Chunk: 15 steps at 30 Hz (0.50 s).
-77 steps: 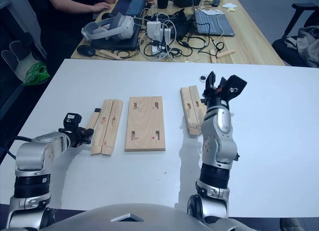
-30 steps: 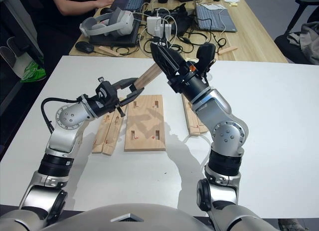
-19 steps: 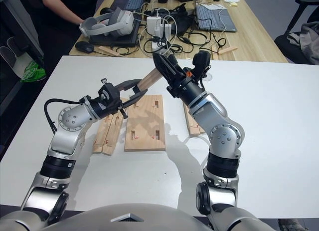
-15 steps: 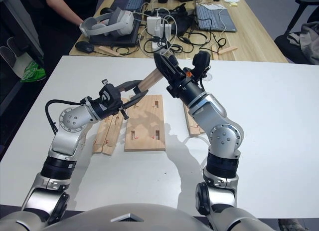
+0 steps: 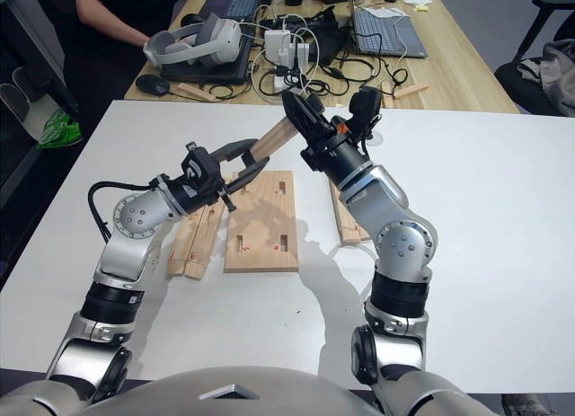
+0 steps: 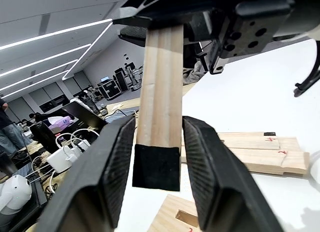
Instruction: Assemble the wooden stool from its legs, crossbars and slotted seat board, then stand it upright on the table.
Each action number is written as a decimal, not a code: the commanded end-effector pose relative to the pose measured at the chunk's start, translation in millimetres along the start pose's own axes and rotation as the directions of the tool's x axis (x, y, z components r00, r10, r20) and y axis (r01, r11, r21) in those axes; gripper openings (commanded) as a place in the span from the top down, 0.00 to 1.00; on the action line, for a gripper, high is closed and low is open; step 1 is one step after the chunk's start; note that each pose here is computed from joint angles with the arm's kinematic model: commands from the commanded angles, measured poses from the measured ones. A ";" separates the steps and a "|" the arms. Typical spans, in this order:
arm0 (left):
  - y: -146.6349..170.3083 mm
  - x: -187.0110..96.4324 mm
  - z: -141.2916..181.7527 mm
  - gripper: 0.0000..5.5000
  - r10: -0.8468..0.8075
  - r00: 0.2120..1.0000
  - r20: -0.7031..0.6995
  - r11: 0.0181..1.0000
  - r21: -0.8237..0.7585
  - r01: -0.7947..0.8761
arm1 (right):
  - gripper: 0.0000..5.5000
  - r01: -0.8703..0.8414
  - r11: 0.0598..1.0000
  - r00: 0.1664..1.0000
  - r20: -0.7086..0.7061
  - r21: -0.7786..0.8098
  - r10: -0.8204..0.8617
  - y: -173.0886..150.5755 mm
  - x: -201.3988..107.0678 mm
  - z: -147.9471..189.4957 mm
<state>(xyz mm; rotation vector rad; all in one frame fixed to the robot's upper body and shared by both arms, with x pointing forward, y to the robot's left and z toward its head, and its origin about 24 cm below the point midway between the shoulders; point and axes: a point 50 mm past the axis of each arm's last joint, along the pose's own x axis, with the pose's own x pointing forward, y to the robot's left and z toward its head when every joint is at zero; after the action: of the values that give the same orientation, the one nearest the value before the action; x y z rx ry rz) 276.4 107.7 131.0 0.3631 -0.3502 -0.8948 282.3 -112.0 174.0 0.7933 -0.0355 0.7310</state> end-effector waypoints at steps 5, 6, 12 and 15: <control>24.8 -6.6 -12.6 0.47 0.216 0.975 -0.059 0.975 0.069 -0.211 | 0.93 0.165 0.986 0.970 0.186 -0.034 -0.156 -19.3 -11.1 32.1; 26.8 -8.4 -15.4 0.45 0.249 0.966 -0.067 0.967 0.073 -0.244 | 0.93 0.207 0.977 0.957 0.217 -0.051 -0.191 -24.8 -15.9 40.0; 47.6 -37.1 -51.6 0.29 0.571 0.783 -0.247 0.797 -0.063 -0.600 | 0.93 0.434 0.851 0.897 0.233 -0.296 -0.376 -62.1 -58.0 62.7; 41.8 -42.6 -66.9 0.29 0.566 0.748 -0.348 0.725 -0.223 -0.652 | 0.93 0.508 0.800 0.861 0.190 -0.318 -0.472 -87.5 -83.8 58.1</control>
<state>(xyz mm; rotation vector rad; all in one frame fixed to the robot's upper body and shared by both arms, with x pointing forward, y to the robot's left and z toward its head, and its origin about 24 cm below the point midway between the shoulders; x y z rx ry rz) 310.8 177.8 96.6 0.1124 -0.1326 -0.2257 288.3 -228.3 151.1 0.4573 -0.0985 0.2127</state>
